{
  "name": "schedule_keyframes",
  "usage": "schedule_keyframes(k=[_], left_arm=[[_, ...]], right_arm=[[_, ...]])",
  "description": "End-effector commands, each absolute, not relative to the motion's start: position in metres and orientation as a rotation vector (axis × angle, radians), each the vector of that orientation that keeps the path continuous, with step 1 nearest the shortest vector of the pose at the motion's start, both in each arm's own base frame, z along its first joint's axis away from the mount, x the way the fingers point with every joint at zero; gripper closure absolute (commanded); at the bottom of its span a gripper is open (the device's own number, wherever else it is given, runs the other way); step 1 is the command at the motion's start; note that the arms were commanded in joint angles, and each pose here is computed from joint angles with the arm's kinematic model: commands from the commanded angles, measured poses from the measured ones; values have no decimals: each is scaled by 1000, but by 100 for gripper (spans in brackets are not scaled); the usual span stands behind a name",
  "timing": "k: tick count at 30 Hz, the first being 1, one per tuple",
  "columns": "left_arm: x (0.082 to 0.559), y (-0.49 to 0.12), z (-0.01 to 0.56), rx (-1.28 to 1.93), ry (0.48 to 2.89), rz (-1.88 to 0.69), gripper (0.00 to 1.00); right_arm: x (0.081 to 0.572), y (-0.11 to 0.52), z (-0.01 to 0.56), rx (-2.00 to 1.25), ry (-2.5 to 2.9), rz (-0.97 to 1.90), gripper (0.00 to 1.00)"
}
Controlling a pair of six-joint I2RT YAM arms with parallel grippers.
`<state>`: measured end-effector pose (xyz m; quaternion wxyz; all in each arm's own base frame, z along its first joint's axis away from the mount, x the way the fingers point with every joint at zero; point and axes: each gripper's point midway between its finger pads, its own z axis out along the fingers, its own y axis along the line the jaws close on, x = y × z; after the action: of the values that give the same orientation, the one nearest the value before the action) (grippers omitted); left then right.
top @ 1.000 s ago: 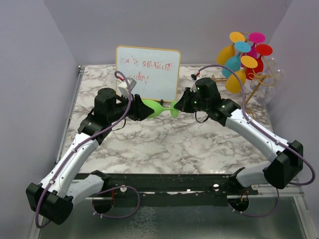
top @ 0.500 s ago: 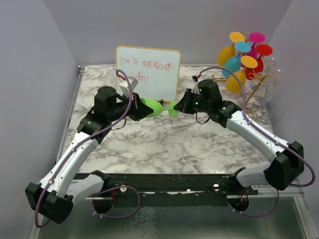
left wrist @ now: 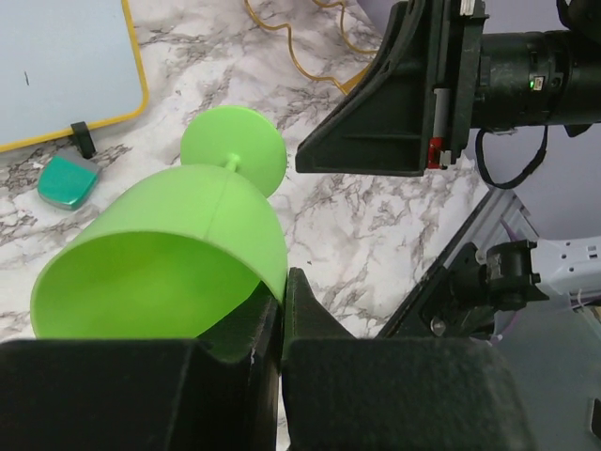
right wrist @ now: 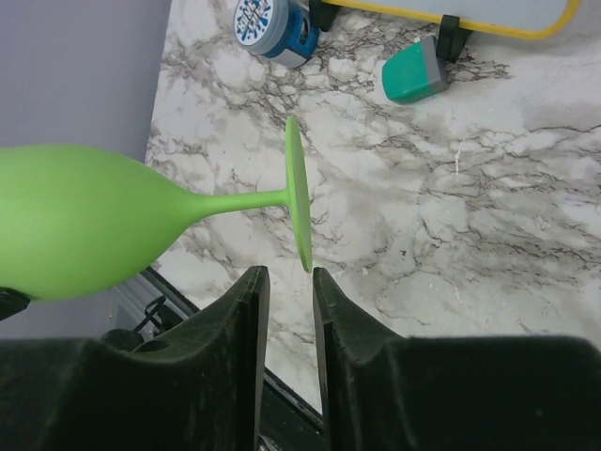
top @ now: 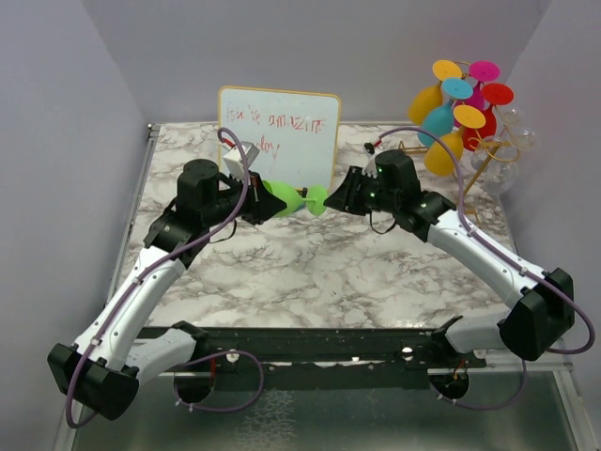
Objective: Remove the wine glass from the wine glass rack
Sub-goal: Place the wine glass at the center of the board.
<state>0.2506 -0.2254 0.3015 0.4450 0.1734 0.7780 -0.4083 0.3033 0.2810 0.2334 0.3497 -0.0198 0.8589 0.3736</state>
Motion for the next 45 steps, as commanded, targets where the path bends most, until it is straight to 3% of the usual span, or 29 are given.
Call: schedule_keyframes(k=[1, 16, 25, 33, 39, 45], left_arm=[[258, -220, 308, 431, 1935, -946, 100], [274, -196, 276, 328, 2168, -728, 100], [282, -172, 238, 279, 2350, -516, 100], [295, -157, 213, 247, 2424, -364, 100], [301, -152, 199, 275, 2476, -292, 100], [318, -145, 195, 303, 2496, -173, 100]], right_arm=[[301, 280, 241, -44, 2201, 1001, 64], [306, 256, 264, -90, 2194, 809, 30], [313, 249, 290, -160, 2228, 696, 24], [299, 270, 327, -228, 2117, 908, 17], [298, 266, 339, -209, 2039, 918, 3], [304, 257, 330, -258, 2094, 798, 2]])
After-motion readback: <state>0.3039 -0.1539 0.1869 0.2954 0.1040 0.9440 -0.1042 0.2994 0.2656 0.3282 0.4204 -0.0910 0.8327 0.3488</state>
